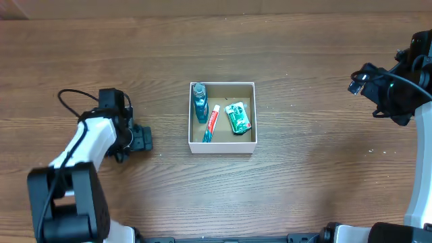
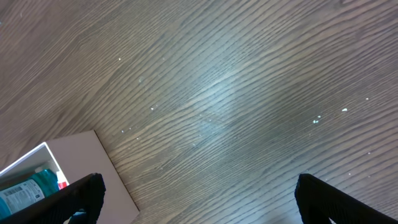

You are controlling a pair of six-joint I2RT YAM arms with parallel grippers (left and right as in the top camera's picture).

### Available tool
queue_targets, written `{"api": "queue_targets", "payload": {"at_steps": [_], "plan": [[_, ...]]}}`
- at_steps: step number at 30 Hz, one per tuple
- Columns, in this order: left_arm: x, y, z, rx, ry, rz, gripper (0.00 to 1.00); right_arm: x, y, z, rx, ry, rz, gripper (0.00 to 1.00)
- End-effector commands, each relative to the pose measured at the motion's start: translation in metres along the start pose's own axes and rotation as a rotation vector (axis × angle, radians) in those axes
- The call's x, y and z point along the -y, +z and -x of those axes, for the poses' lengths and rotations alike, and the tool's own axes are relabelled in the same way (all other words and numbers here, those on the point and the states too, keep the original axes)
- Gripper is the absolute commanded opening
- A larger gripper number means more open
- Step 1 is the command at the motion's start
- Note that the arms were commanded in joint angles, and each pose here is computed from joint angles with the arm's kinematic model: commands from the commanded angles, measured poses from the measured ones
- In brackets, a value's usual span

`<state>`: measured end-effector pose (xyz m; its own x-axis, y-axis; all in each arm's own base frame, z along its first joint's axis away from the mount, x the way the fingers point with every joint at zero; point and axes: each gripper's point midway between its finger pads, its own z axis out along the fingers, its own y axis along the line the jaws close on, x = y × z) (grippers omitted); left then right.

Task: Pack container
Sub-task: 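Grasp the blue razor with the left gripper, then place the razor into the box and withdraw the left gripper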

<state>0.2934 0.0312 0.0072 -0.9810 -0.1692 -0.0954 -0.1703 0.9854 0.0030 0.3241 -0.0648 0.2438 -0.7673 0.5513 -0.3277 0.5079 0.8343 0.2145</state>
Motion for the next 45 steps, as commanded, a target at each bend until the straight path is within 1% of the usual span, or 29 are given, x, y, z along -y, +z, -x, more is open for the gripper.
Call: {"api": "queue_targets", "payload": {"at_steps": [1, 6, 8, 9, 10, 11, 13, 16, 17, 19, 28, 32, 33, 35, 36, 37, 39, 41, 43, 45], "plan": [[0.004, 0.013, 0.012, -0.003, 0.041, -0.029, 0.94, -0.002, -0.008, 0.001, 0.028, -0.012, 0.007, 1.00], [0.005, 0.020, 0.022, 0.025, 0.042, -0.029, 0.95, -0.002, -0.008, 0.001, 0.028, -0.012, 0.007, 1.00], [0.005, 0.020, 0.024, 0.033, 0.042, -0.029, 0.93, -0.002, -0.008, 0.002, 0.028, -0.012, 0.007, 1.00], [0.005, 0.020, 0.024, 0.034, 0.039, -0.029, 0.87, -0.002, -0.008, 0.001, 0.028, -0.012, 0.007, 1.00], [0.005, 0.020, 0.024, 0.033, 0.025, -0.029, 0.70, -0.002, -0.008, 0.001, 0.027, -0.012, 0.007, 1.00], [0.005, 0.020, 0.024, 0.033, 0.012, -0.030, 0.61, -0.002, -0.008, 0.001, 0.027, -0.012, 0.007, 1.00], [0.005, 0.020, 0.023, 0.032, 0.004, -0.030, 0.51, -0.002, -0.008, 0.001, 0.027, -0.012, 0.007, 1.00], [0.005, 0.020, 0.022, 0.025, 0.004, -0.030, 0.37, -0.002, -0.008, 0.001, 0.028, -0.012, 0.007, 1.00], [0.005, 0.020, 0.022, 0.024, 0.004, -0.030, 0.34, -0.002, -0.008, 0.001, 0.028, -0.012, 0.007, 1.00], [0.005, 0.020, 0.021, 0.021, 0.004, -0.030, 0.24, -0.002, -0.008, 0.001, 0.027, -0.012, 0.007, 1.00], [0.004, 0.020, 0.017, 0.006, -0.006, -0.028, 0.14, -0.002, -0.008, 0.001, 0.028, -0.012, 0.007, 1.00], [0.006, 0.009, 0.023, 0.012, -0.019, -0.029, 0.07, -0.002, -0.008, 0.001, 0.028, -0.012, 0.007, 1.00], [0.007, 0.002, 0.028, 0.020, -0.017, -0.029, 0.04, -0.002, -0.008, 0.001, 0.028, -0.012, 0.007, 1.00], [0.012, -0.024, 0.044, 0.055, -0.003, -0.034, 0.04, -0.002, -0.008, 0.001, 0.028, -0.012, 0.007, 1.00], [0.017, -0.042, 0.054, 0.087, 0.011, -0.037, 0.04, -0.002, -0.008, 0.001, 0.028, -0.012, 0.007, 1.00], [0.027, -0.071, 0.068, 0.141, 0.037, -0.045, 0.04, -0.002, -0.008, 0.001, 0.028, -0.012, 0.007, 1.00], [0.044, -0.110, 0.081, 0.217, 0.079, -0.062, 0.04, -0.002, -0.008, 0.001, 0.027, -0.012, 0.007, 1.00], [0.074, -0.161, 0.088, 0.323, 0.152, -0.096, 0.04, -0.002, -0.008, 0.001, 0.028, -0.012, 0.007, 1.00], [0.124, -0.210, 0.086, 0.452, 0.303, -0.153, 0.04, -0.002, -0.008, 0.001, 0.028, -0.012, 0.007, 1.00], [0.174, -0.229, 0.072, 0.508, 0.472, -0.199, 0.04, -0.002, -0.008, 0.001, 0.028, -0.012, 0.007, 1.00]]}}
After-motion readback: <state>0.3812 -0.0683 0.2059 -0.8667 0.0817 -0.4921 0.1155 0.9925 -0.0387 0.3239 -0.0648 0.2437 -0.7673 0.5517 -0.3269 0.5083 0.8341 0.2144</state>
